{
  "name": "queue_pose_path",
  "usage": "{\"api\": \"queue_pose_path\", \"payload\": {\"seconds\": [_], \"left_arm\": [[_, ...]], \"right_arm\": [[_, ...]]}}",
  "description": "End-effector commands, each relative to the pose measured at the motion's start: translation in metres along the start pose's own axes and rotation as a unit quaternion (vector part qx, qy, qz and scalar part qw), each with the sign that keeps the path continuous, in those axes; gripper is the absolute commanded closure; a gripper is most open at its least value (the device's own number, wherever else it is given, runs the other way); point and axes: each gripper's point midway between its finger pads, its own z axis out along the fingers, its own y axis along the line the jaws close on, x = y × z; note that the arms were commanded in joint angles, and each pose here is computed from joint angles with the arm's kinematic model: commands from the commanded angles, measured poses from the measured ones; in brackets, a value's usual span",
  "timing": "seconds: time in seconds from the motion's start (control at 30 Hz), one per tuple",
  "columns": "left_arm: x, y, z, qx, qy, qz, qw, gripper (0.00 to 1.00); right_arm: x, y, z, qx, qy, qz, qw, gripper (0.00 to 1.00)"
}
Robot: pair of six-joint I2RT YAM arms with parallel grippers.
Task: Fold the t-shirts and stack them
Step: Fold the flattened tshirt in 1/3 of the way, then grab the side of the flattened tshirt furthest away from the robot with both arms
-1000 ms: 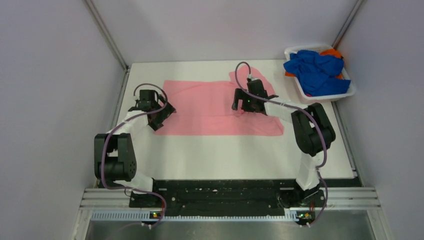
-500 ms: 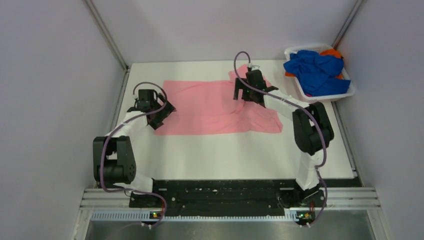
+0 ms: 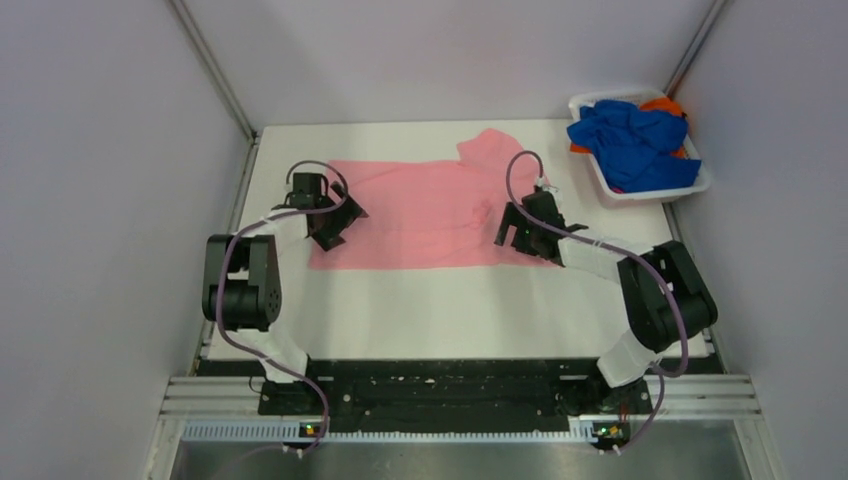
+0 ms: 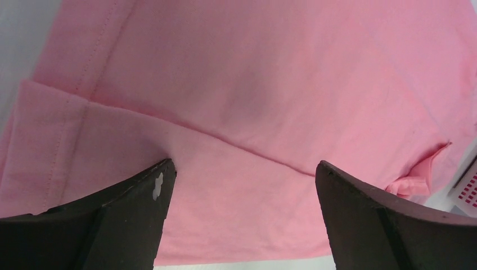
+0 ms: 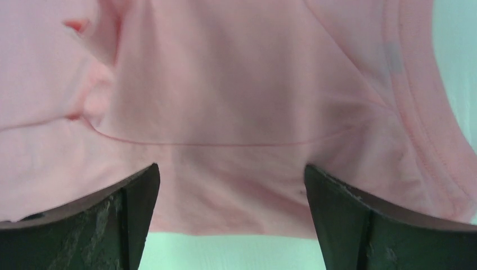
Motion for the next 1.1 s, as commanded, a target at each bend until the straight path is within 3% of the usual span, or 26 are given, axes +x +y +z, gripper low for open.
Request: {"api": "queue_pose_path", "payload": {"seconds": [0.0,0.13,0.33,0.57,0.8,1.07], "left_arm": [[0.026,0.035,0.007,-0.052,0.026,-0.008,0.998,0.01],[0.042,0.065,-0.013,-0.101,0.024,-0.012,0.995,0.01],[0.082,0.091,-0.045,-0.097,0.033,-0.025,0.994,0.01],[0.113,0.11,-0.074,-0.085,0.031,-0.012,0.996,0.01],[0.06,0.068,-0.101,-0.057,-0.047,0.013,0.997,0.01],[-0.007,0.037,-0.115,-0.082,-0.132,0.018,0.988,0.01]], "right_arm": [[0.037,-0.037,-0.013,0.054,0.027,0.061,0.996,0.01],[0.075,-0.056,-0.039,0.064,0.06,0.091,0.992,0.01],[0.116,-0.088,-0.082,0.093,0.087,0.112,0.985,0.01],[0.1,-0.074,-0.113,0.022,0.029,0.129,0.991,0.01],[0.02,-0.004,-0.138,-0.116,-0.075,0.068,0.988,0.01],[0.027,0.084,-0.103,-0.193,-0.029,0.012,0.981,0.01]]}}
